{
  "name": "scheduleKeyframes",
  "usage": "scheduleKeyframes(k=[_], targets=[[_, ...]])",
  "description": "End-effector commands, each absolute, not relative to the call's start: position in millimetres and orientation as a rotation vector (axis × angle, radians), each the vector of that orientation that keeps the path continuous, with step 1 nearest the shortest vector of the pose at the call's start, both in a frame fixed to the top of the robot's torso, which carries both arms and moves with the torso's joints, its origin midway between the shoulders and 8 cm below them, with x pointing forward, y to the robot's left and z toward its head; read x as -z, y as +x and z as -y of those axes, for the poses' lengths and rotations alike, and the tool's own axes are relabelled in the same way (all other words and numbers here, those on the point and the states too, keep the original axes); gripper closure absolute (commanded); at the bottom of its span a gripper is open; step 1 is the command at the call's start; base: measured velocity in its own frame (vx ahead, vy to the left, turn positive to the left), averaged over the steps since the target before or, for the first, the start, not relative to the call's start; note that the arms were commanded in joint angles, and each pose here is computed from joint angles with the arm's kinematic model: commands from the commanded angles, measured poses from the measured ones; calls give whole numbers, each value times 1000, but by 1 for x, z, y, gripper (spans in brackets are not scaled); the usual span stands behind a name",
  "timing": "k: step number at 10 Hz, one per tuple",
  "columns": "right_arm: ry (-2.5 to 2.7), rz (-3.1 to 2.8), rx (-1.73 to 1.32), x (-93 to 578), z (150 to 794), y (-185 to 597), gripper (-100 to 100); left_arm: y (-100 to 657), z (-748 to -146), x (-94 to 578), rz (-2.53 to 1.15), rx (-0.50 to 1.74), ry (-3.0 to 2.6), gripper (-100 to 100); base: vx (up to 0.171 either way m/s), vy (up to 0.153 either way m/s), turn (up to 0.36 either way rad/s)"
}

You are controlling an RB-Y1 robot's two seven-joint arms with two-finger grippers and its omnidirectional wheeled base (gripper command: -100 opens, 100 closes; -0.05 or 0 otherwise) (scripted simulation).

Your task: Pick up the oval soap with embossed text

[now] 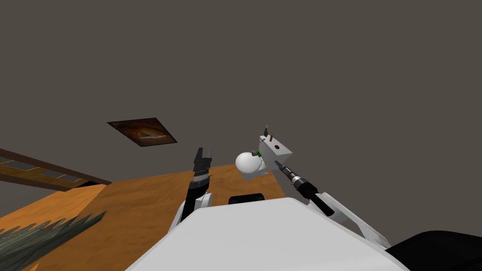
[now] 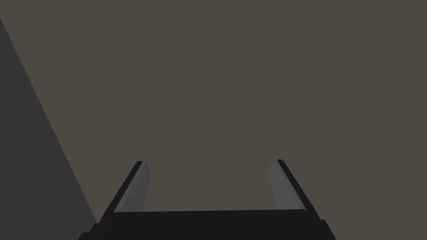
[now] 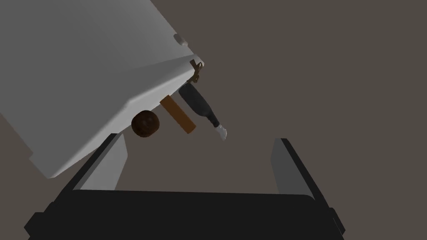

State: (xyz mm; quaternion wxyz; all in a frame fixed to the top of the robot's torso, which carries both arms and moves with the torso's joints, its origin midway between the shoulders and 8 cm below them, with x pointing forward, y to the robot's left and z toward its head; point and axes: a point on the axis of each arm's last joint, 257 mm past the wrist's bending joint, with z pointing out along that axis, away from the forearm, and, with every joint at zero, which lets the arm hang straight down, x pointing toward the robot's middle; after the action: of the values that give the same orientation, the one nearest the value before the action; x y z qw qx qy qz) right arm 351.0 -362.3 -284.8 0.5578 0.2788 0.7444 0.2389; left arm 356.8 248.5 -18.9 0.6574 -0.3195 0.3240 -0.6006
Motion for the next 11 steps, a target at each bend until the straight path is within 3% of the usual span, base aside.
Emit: scheduleKeyframes(k=[1, 5, 11], targets=[[635, -1811, -507, 300, 377, 347, -100, 357, -248, 19, -734, 1360, -724, 0, 0, 56, 49], [537, -1959, -339, 331, 419, 328, -100, 357, -249, 19, -734, 1360, -724, 0, 50, 40, 61], [385, -2069, -198, 341, 460, 321, -100, 357, -249, 19, -734, 1360, -724, 0, 69, -17, 29]])
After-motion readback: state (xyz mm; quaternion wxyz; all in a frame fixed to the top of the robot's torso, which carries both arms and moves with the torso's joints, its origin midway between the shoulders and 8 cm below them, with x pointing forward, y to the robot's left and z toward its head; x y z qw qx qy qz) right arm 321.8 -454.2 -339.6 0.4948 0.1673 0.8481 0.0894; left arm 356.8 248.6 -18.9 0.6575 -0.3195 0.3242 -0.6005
